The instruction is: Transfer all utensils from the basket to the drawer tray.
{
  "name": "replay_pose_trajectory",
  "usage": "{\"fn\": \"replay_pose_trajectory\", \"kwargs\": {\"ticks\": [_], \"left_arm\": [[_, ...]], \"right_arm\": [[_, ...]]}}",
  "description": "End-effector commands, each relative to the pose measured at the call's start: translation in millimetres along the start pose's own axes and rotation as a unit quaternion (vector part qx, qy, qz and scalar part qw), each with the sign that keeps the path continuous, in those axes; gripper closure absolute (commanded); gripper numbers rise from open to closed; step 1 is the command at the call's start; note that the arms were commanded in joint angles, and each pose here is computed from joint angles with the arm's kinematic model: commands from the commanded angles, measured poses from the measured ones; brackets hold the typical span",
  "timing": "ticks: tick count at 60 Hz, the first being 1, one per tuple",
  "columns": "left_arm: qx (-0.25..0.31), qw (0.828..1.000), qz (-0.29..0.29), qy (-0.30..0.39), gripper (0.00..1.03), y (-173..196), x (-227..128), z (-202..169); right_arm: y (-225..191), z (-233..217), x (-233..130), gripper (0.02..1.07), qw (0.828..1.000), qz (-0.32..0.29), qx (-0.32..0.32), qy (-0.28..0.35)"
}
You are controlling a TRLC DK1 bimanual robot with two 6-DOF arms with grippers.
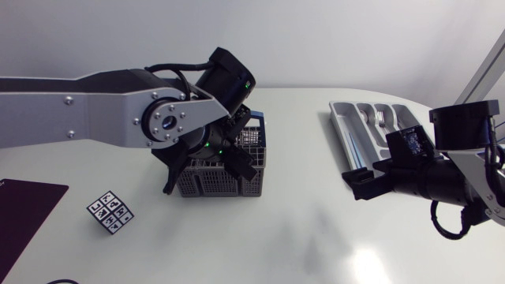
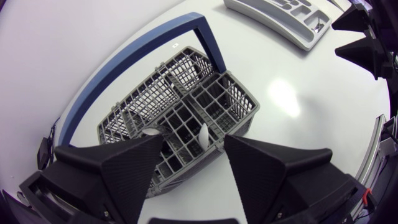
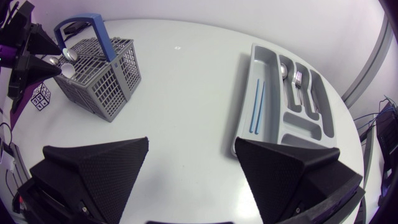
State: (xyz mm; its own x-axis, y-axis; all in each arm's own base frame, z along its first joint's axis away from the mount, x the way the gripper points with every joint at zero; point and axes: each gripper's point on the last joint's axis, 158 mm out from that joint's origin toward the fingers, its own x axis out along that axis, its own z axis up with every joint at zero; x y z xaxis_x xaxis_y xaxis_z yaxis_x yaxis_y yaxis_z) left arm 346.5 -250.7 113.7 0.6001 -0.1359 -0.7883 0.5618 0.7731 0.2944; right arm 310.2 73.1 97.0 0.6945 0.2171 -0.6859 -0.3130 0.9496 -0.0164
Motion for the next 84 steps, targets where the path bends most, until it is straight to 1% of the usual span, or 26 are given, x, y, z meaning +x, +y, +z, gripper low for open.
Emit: {"fn": "replay_pose_trajectory", "kwargs": {"ticks": [1, 7, 10, 18, 23, 26, 29, 30, 33, 43, 46, 48, 52, 59, 70, 81, 84], "left_arm": [[-0.011, 1.0, 0.006, 0.004, 0.44, 3.9, 4.1, 5.1], [-0.003, 1.0, 0.007, 0.012, 0.45, -0.2, 7.6, 1.6], [0.002, 1.0, 0.006, 0.015, 0.47, -2.0, 8.8, 0.1], [0.004, 1.0, 0.012, 0.021, 0.48, -1.1, 11.3, -1.7], [0.005, 1.0, 0.013, 0.024, 0.55, -0.9, 13.6, -2.9], [0.006, 1.0, 0.012, 0.026, 0.61, -2.2, 15.2, -3.5], [0.006, 1.0, 0.012, 0.026, 0.66, -3.1, 15.8, -3.4], [0.006, 1.0, 0.012, 0.027, 0.69, -3.4, 16.6, -3.4], [0.006, 1.0, 0.012, 0.027, 0.74, -4.4, 17.7, -3.3], [0.007, 0.999, 0.011, 0.032, 0.75, -6.0, 22.2, -4.6], [0.007, 0.999, 0.011, 0.034, 0.8, -6.5, 23.4, -5.0], [0.007, 0.999, 0.011, 0.034, 0.81, -6.9, 24.7, -5.0], [0.007, 0.999, 0.012, 0.035, 0.88, -6.5, 25.6, -5.2], [0.005, 0.999, 0.013, 0.035, 0.98, -5.0, 25.2, -5.4], [0.005, 0.999, 0.012, 0.03, 1.0, -4.9, 21.1, -3.9], [0.006, 1.0, 0.01, 0.004, 1.0, -3.2, 2.0, 7.4], [0.005, 1.0, 0.019, -0.005, 1.0, 1.3, -4.5, 11.3]], "right_arm": [[3.7, 3.5, 2.6, 0.07, 1.0, 0.005, -0.011, -0.002], [6.1, 3.6, 5.3, 0.07, 1.0, 0.007, -0.015, -0.001], [7.1, 3.1, 6.6, 0.07, 1.0, 0.008, -0.015, 0.0], [8.0, 2.6, 8.7, 0.07, 1.0, 0.01, -0.016, 0.001], [9.0, 2.0, 9.5, 0.07, 1.0, 0.011, -0.017, 0.002], [9.9, 2.5, 9.9, 0.07, 1.0, 0.012, -0.018, 0.001], [9.9, 2.2, 10.3, 0.07, 1.0, 0.012, -0.018, 0.001], [9.6, 2.2, 10.5, 0.07, 1.0, 0.011, -0.018, 0.0], [9.6, 1.5, 11.2, 0.07, 1.0, 0.011, -0.018, 0.0], [10.7, 0.5, 11.7, 0.07, 1.0, 0.012, -0.02, 0.002], [11.7, 0.5, 11.7, 0.07, 1.0, 0.013, -0.021, 0.002], [12.2, 0.9, 11.4, 0.07, 1.0, 0.014, -0.021, 0.001], [12.4, 0.9, 11.4, 0.07, 1.0, 0.014, -0.022, 0.001], [14.6, 0.6, 11.3, 0.07, 1.0, 0.016, -0.024, 0.001], [17.3, 2.4, 10.0, 0.07, 0.999, 0.018, -0.028, -0.002], [19.5, 3.1, 8.6, 0.07, 0.999, 0.02, -0.031, -0.003], [21.3, 3.5, 8.3, 0.07, 0.999, 0.022, -0.033, -0.004]]}}
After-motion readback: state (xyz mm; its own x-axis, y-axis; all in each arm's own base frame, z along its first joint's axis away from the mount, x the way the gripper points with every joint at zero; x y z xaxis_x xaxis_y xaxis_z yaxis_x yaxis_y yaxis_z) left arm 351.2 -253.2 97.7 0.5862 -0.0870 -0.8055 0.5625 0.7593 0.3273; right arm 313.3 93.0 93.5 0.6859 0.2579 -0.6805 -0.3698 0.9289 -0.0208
